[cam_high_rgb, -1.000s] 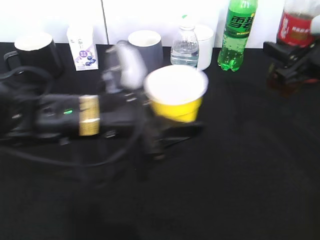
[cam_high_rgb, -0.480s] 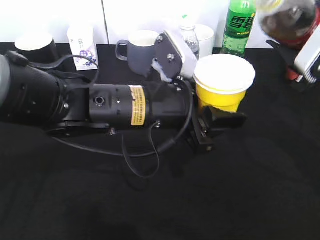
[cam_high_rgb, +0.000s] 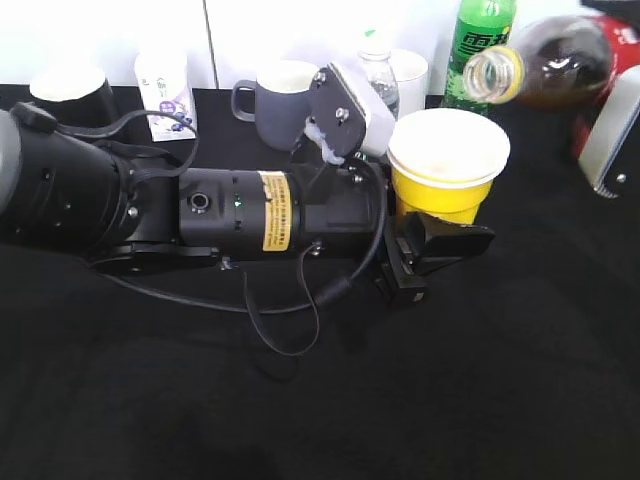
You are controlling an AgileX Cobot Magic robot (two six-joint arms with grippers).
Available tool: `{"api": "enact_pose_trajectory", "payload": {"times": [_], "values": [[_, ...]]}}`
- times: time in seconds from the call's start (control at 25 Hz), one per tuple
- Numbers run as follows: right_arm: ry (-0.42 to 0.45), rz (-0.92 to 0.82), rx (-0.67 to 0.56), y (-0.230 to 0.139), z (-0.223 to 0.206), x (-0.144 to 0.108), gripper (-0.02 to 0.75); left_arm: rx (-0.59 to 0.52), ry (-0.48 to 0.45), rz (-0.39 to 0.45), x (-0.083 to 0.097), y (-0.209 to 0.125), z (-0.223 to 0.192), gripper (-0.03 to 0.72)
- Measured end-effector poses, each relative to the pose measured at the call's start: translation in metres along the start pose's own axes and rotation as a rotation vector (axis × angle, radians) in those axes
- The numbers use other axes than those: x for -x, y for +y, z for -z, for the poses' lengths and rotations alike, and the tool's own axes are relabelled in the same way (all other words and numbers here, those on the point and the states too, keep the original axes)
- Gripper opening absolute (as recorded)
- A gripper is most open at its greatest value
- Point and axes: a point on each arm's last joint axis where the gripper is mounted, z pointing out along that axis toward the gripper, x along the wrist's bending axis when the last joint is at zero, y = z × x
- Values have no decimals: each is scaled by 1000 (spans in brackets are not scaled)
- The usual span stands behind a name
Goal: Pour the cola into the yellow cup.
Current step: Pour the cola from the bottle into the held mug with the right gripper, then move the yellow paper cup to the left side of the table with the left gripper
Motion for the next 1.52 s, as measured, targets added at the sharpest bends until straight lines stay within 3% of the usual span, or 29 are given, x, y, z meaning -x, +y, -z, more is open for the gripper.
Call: {"api": "enact_pose_trajectory", "payload": {"times": [0.4, 1.32, 1.52], "values": [[-5, 136, -12, -1, 0, 1, 502, 4, -3, 0, 0, 0, 0, 440], [-20, 191, -46, -4, 0, 2, 502, -1, -1, -1, 0, 0, 0, 440], [2, -57, 7, 1, 0, 0, 501, -2, 0, -1, 0, 0, 0, 440]]}}
